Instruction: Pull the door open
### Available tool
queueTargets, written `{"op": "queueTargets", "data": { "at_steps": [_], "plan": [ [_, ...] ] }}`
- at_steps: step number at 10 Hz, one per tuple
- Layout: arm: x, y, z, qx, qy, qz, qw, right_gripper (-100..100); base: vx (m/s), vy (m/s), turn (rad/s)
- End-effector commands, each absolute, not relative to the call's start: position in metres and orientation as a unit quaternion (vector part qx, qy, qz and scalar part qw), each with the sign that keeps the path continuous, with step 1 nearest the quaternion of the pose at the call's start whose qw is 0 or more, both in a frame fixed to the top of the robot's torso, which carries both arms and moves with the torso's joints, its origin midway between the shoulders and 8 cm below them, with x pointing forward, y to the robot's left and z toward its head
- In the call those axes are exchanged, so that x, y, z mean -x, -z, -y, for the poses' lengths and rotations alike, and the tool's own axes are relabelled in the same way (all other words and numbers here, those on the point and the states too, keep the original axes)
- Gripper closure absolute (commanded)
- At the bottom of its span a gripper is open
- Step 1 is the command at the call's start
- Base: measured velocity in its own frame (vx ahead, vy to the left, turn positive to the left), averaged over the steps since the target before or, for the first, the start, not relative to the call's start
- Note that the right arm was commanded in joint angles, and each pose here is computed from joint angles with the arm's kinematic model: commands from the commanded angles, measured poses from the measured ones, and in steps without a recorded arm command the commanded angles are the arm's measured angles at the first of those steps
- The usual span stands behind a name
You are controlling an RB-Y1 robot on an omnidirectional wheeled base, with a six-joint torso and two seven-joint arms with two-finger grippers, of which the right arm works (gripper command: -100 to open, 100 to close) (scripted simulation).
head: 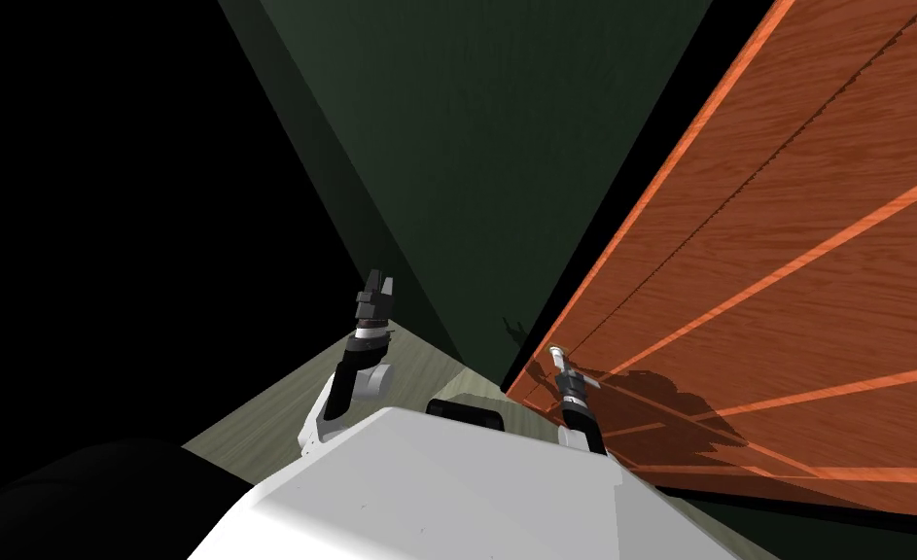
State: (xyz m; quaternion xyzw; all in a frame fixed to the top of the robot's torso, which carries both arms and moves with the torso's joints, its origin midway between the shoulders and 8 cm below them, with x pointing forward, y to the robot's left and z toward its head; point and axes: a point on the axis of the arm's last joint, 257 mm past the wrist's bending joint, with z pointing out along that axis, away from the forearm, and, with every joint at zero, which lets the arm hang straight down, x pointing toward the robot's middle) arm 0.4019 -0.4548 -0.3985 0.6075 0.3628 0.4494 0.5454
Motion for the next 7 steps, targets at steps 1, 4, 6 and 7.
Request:
{"op": "queueTargets", "data": {
  "at_steps": [1,4,6,7],
  "plan": [
    [-0.403,0.397,0.455,-0.606,-0.451,-0.362,0.546,100,0.0,0.0,0.0],
    [-0.407,0.398,0.445,-0.603,-0.456,-0.37,0.54,100,-0.157,-0.019,0.061],
    [-0.412,0.398,0.435,-0.598,-0.463,-0.378,0.534,100,-0.198,-0.022,0.089],
    [-0.414,0.398,0.43,-0.595,-0.467,-0.382,0.531,100,-0.165,-0.029,0.099]
  ]
}}
